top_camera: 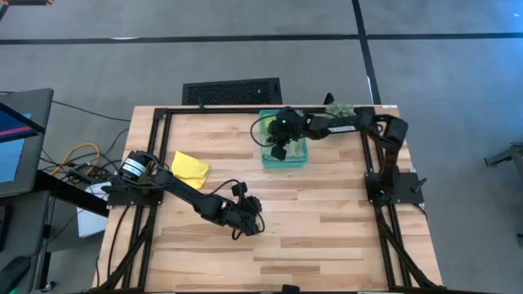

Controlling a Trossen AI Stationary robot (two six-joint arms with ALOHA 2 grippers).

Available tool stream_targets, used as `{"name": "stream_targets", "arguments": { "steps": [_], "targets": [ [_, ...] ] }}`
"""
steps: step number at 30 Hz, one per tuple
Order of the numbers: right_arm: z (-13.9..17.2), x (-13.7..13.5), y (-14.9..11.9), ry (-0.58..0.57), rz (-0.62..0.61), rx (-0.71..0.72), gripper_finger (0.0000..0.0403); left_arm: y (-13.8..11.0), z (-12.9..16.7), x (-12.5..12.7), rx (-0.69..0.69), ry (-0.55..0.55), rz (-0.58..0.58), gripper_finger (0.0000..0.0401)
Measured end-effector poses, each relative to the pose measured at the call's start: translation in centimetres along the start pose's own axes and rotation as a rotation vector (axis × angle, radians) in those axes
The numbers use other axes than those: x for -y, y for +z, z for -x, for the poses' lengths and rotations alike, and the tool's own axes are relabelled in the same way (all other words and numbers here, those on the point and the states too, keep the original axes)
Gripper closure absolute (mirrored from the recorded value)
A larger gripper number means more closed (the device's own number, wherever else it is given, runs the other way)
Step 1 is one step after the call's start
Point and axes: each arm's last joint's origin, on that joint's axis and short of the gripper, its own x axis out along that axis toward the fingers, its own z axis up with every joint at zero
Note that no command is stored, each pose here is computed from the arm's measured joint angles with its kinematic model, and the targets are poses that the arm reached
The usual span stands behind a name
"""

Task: Fold microfiber towels
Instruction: Put the green microfiber into the green bin

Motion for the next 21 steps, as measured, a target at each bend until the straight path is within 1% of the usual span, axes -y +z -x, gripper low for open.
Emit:
{"name": "stream_targets", "arguments": {
  "steps": [4,8,10,12,17,19,21],
  "targets": [
    [-1.2,0.8,-1.3,-0.015,-0.029,-0.05,0.0386,0.0,0.0,0.0,-0.001,0.001,0.0,0.0401],
    [-1.0,0.6,-1.0,-0.013,-0.017,-0.04,0.0391,0.0,0.0,0.0,-0.001,0.001,0.006,0.0401],
    [0.2,0.4,-0.3,-0.017,-0.002,-0.019,0.0391,0.0,0.0,0.0,-0.001,0.001,0.008,0.0401],
    [1.7,0.2,1.0,-0.028,0.016,0.033,0.0387,0.0,0.0,0.0,-0.001,0.001,0.007,0.0401],
    [5.7,-0.3,2.5,-0.031,0.022,0.061,0.0378,0.0,0.0,0.0,-0.001,0.001,0.007,0.0401],
    [7.1,-0.5,2.7,-0.01,0.025,0.081,0.038,0.0,0.0,0.0,-0.003,-0.003,0.01,0.0401],
    [7.6,-1.0,2.0,0.045,0.032,0.1,0.0384,0.0,0.0,0.0,-0.008,-0.015,0.014,0.0401]
  ]
}}
